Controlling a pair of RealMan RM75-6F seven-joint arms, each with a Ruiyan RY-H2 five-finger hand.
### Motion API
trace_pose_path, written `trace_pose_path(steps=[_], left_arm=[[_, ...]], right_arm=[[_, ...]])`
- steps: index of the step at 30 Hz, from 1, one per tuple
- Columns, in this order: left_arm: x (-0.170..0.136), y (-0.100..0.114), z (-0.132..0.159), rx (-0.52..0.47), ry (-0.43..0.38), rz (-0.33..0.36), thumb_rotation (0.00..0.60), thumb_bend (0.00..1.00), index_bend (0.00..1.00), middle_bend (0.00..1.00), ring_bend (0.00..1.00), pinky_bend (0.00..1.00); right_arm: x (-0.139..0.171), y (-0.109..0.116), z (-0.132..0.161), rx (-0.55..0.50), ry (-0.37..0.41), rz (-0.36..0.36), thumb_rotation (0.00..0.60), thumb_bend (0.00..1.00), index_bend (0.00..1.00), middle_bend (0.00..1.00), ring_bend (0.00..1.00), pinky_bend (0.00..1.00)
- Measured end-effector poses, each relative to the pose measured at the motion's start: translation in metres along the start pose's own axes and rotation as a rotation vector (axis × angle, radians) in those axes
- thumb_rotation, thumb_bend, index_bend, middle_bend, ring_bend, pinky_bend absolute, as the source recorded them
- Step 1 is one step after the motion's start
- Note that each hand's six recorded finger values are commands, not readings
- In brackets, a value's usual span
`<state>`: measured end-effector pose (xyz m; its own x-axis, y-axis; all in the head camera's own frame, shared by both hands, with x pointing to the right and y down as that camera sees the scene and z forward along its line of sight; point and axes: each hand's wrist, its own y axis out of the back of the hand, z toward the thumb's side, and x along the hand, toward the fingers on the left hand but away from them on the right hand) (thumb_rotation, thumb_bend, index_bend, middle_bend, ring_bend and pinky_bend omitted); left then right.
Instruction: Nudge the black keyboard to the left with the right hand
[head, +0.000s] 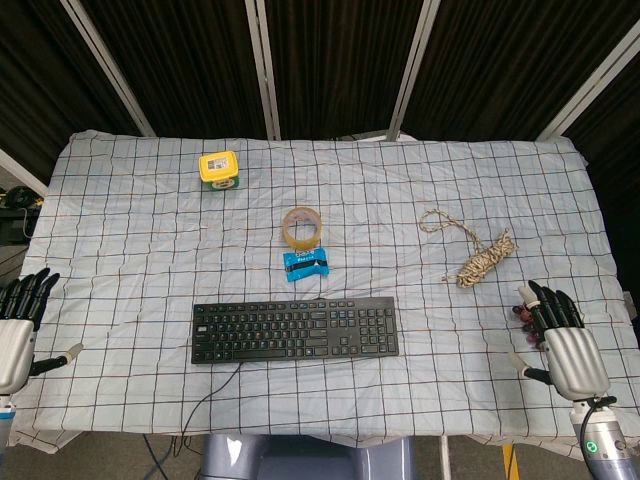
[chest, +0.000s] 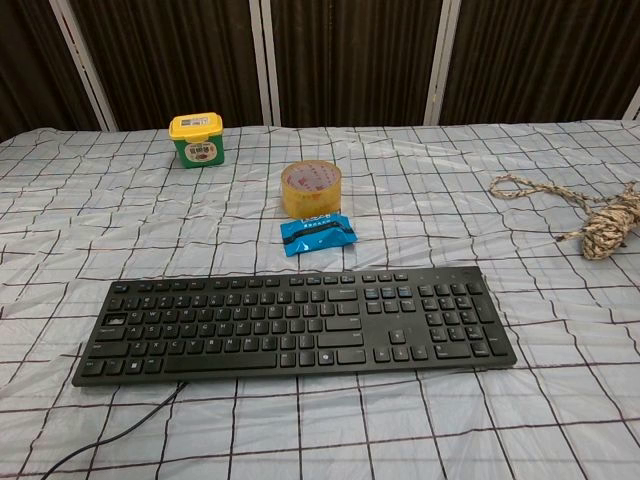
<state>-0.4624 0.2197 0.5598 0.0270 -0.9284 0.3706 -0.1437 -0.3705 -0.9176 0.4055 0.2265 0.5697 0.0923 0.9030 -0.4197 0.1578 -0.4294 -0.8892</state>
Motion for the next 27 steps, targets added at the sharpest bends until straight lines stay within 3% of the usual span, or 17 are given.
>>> trace_pose_path(steps=[27], left_arm=[[-0.0013, 0.0019, 0.0001, -0.004, -0.001, 0.008, 0.6, 0.0, 0.0, 0.0, 0.0, 0.0]], right_arm=[[0.0005, -0.0026, 0.0024, 0.005, 0.012, 0.02, 0.6, 0.17, 0.0, 0.0, 0.0, 0.04]])
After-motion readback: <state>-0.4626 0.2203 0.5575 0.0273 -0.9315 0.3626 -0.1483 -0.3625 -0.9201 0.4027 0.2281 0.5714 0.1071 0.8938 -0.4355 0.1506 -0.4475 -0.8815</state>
